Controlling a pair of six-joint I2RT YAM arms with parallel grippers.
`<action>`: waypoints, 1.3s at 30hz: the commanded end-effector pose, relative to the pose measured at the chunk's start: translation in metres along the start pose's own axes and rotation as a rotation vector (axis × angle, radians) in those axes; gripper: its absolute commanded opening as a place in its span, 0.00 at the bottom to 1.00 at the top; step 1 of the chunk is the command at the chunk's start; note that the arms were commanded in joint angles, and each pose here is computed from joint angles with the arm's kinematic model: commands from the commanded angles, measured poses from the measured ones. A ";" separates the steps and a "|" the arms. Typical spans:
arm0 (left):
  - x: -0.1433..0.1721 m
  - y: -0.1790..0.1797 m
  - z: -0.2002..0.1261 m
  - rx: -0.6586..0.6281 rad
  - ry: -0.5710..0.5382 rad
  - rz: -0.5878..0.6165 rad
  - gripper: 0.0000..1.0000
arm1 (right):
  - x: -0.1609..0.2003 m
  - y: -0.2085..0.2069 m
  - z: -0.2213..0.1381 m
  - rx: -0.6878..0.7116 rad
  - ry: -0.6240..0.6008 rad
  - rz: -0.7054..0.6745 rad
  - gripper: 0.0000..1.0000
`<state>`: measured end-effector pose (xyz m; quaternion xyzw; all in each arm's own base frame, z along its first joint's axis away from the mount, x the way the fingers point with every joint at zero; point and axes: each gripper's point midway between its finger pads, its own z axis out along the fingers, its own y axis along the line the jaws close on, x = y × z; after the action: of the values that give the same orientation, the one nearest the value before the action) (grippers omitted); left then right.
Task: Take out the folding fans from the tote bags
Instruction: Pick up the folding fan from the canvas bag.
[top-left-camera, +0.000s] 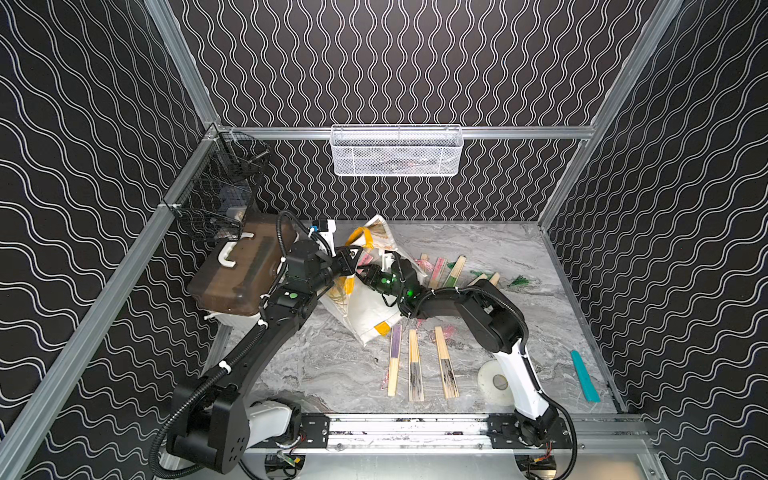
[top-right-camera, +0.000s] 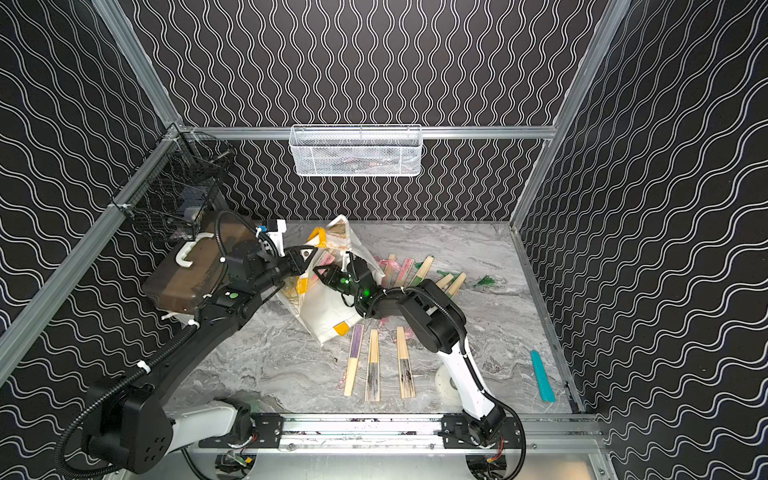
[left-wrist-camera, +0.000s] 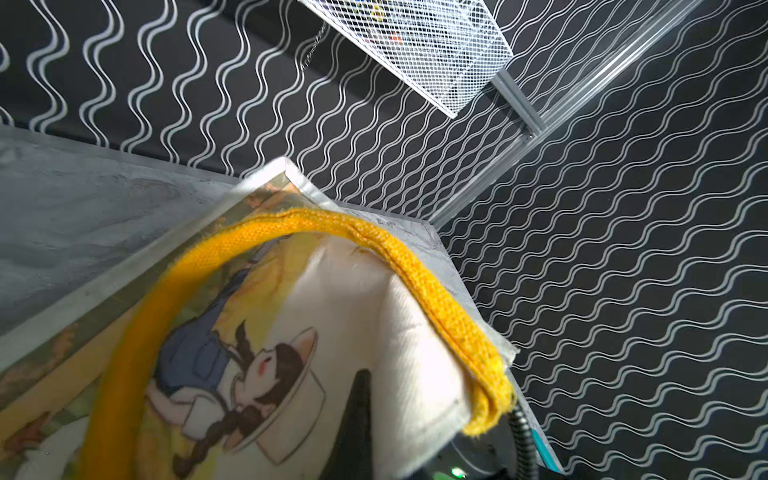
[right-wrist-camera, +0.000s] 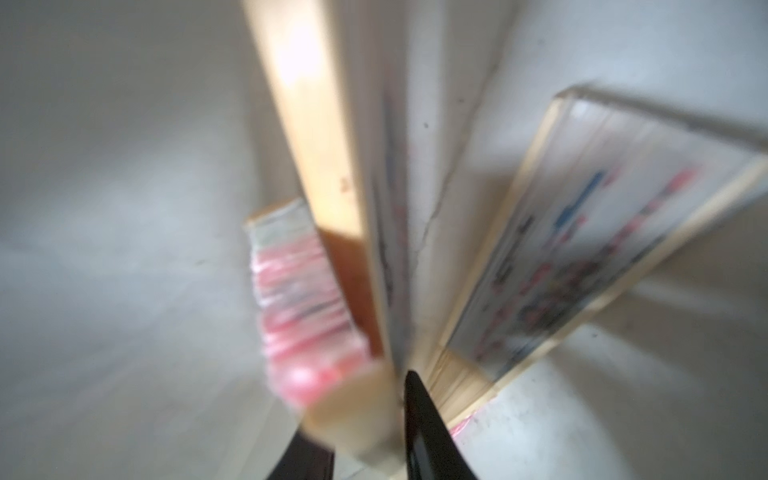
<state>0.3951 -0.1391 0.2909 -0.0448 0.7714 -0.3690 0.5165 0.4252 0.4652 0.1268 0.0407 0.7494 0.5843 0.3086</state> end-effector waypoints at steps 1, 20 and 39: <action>-0.014 0.003 -0.001 -0.020 -0.050 0.021 0.00 | 0.000 0.011 -0.003 -0.026 0.016 -0.042 0.28; -0.018 0.004 -0.008 -0.041 -0.072 0.034 0.00 | 0.020 -0.035 0.000 0.169 0.076 -0.011 0.34; -0.013 0.008 -0.003 -0.040 -0.049 0.018 0.00 | 0.020 -0.034 -0.007 0.218 0.083 0.022 0.43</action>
<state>0.3972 -0.1258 0.2827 -0.0685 0.7819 -0.3446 0.5150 0.4185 0.4609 0.0846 0.0491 0.8174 0.5073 0.2686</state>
